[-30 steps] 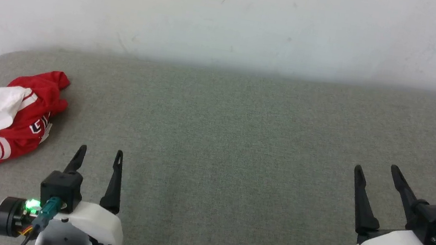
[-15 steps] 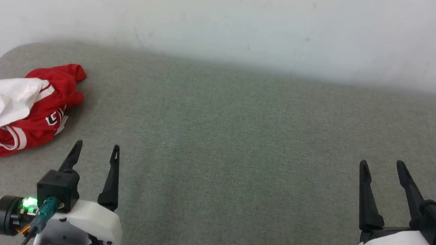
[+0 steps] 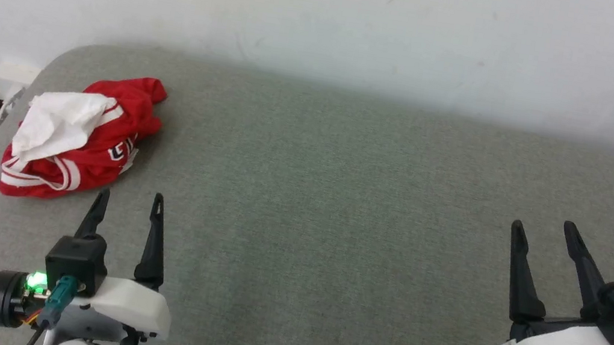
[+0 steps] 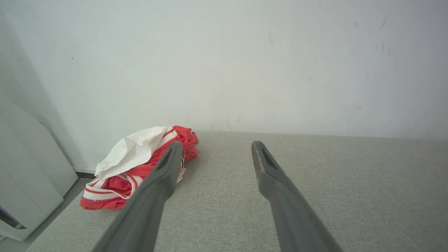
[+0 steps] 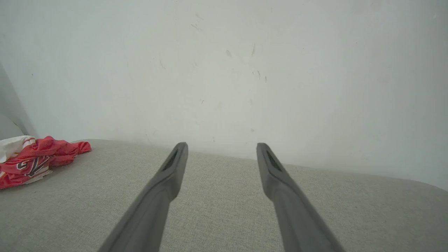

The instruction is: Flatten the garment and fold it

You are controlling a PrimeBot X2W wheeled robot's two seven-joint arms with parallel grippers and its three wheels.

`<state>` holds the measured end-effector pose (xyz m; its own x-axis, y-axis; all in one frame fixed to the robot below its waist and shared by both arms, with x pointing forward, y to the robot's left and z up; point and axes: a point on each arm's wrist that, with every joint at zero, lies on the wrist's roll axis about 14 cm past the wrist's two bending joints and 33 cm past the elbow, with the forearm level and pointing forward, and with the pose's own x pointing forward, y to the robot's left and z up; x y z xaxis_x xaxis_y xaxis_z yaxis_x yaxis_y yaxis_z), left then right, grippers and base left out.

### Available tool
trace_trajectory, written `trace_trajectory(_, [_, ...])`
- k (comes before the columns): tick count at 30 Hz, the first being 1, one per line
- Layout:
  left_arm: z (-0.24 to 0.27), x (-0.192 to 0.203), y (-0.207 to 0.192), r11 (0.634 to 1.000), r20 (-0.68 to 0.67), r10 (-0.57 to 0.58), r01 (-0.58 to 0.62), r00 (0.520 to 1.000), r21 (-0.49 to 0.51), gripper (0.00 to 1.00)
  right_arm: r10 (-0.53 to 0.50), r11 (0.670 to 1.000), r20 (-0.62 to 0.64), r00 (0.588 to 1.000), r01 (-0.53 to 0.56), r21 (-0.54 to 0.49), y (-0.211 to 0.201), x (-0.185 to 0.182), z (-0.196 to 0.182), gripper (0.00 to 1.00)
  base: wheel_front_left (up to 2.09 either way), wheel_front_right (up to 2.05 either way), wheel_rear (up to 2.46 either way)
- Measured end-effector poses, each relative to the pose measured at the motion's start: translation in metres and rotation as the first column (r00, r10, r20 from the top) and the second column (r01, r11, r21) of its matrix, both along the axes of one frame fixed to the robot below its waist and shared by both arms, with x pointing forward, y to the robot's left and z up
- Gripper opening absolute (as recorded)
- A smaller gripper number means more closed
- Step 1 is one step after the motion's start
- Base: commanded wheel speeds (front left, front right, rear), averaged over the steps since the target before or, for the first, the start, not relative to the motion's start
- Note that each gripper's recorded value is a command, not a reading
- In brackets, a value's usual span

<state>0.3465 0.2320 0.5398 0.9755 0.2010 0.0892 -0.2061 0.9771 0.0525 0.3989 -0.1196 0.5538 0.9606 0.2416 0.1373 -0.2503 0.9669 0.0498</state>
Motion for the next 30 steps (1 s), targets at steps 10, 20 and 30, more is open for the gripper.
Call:
trace_trajectory(10, [0.005,-0.019,0.026,0.996,0.027,0.095,-0.095,0.995,0.000,1.00,0.075,0.997,0.025,0.997,-0.076,0.019,0.027,0.008,0.004,1.00,0.00,0.00,0.00])
trace_trajectory(20, [0.008,-0.041,0.051,0.981,0.048,0.192,-0.192,0.980,-0.009,1.00,0.153,0.987,0.045,0.987,-0.155,0.036,0.056,0.014,0.007,1.00,0.00,0.00,0.00])
trace_trajectory(30, [0.010,-0.066,0.074,0.958,0.062,0.288,-0.288,0.956,-0.012,1.00,0.232,0.970,0.058,0.971,-0.235,0.056,0.085,0.017,0.007,1.00,0.00,0.00,0.00])
